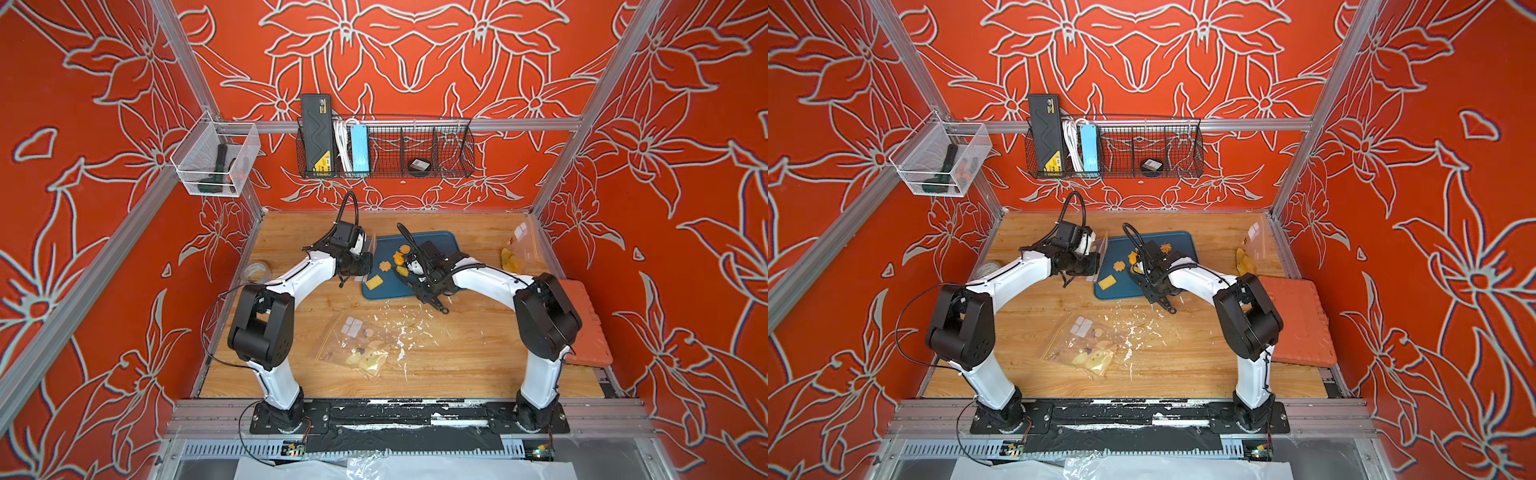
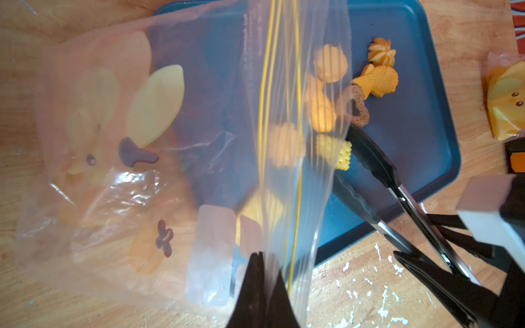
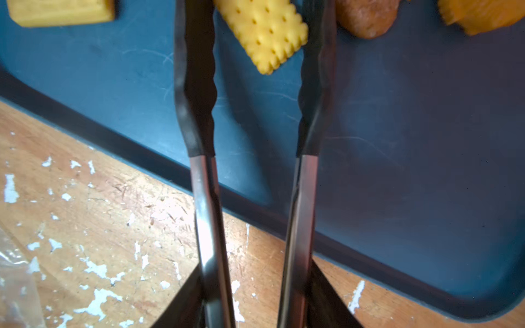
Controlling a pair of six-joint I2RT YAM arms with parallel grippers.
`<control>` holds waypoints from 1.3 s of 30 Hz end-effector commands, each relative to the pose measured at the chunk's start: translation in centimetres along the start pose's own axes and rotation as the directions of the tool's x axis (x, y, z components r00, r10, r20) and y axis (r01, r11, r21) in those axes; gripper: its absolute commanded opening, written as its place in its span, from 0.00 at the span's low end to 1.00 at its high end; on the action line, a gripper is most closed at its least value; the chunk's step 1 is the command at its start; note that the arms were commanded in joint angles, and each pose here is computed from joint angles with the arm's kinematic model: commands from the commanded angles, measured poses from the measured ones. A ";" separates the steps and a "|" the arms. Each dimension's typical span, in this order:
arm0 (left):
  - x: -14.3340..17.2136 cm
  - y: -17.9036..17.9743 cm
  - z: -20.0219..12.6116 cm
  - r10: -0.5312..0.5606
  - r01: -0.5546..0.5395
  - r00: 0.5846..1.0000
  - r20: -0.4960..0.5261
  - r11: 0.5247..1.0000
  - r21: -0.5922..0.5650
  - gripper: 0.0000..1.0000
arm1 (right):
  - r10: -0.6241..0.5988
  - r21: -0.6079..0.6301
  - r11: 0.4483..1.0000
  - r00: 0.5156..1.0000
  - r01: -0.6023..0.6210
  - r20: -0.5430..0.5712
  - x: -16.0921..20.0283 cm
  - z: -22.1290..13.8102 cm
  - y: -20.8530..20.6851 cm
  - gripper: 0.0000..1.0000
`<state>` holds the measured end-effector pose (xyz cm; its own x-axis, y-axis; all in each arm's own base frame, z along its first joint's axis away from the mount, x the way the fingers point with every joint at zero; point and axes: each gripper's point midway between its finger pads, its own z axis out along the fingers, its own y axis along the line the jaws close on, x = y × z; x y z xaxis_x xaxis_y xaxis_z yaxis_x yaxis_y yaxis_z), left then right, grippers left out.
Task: Put the cookies into a resealable bag to prevent moisture
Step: Pick up the cookie from the tray, then place the cookie in the ziploc bag.
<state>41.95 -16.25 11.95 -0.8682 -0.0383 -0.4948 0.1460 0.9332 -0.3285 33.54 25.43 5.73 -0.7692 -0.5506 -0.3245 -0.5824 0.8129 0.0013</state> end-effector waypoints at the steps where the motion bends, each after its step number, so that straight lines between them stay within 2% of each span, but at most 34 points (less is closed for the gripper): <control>1: -0.3 -0.2 -0.6 -0.002 0.002 1.000 0.013 1.000 0.015 0.00 | -0.006 -0.006 1.000 0.999 0.006 0.032 -0.3 -1.0 0.0 0.45; 8: 0.0 -0.6 -0.4 0.002 -0.001 1.000 -0.003 0.999 0.043 0.00 | 0.015 0.047 0.999 0.995 -0.019 0.095 0.6 -3.7 -1.0 0.36; 13: 0.2 -1.0 0.0 0.002 -0.001 1.000 -0.019 0.998 0.067 0.00 | 0.018 0.077 0.997 0.987 -0.030 0.160 0.7 -6.2 -1.6 0.33; 23: 1.3 -1.8 1.1 0.027 -0.021 0.997 -0.068 0.996 0.087 0.00 | -0.025 0.007 1.000 0.951 0.024 0.309 -3.3 -11.5 0.1 0.30; 28: 1.5 -2.0 1.3 0.032 -0.025 0.996 -0.079 0.995 0.092 0.00 | -0.075 0.002 0.997 0.948 0.078 0.308 -5.0 -12.3 1.2 0.30; 39: 1.5 -2.1 1.2 0.036 -0.028 0.996 -0.078 0.995 0.098 0.00 | -0.154 0.010 0.988 0.959 0.156 0.237 -6.4 -10.5 2.8 0.29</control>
<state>40.79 -18.30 10.58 -0.8996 0.0023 -0.4366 0.1916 0.9006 -0.3901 34.17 28.76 17.37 -0.6098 -0.5741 -0.5464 -0.6656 0.7452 -0.0403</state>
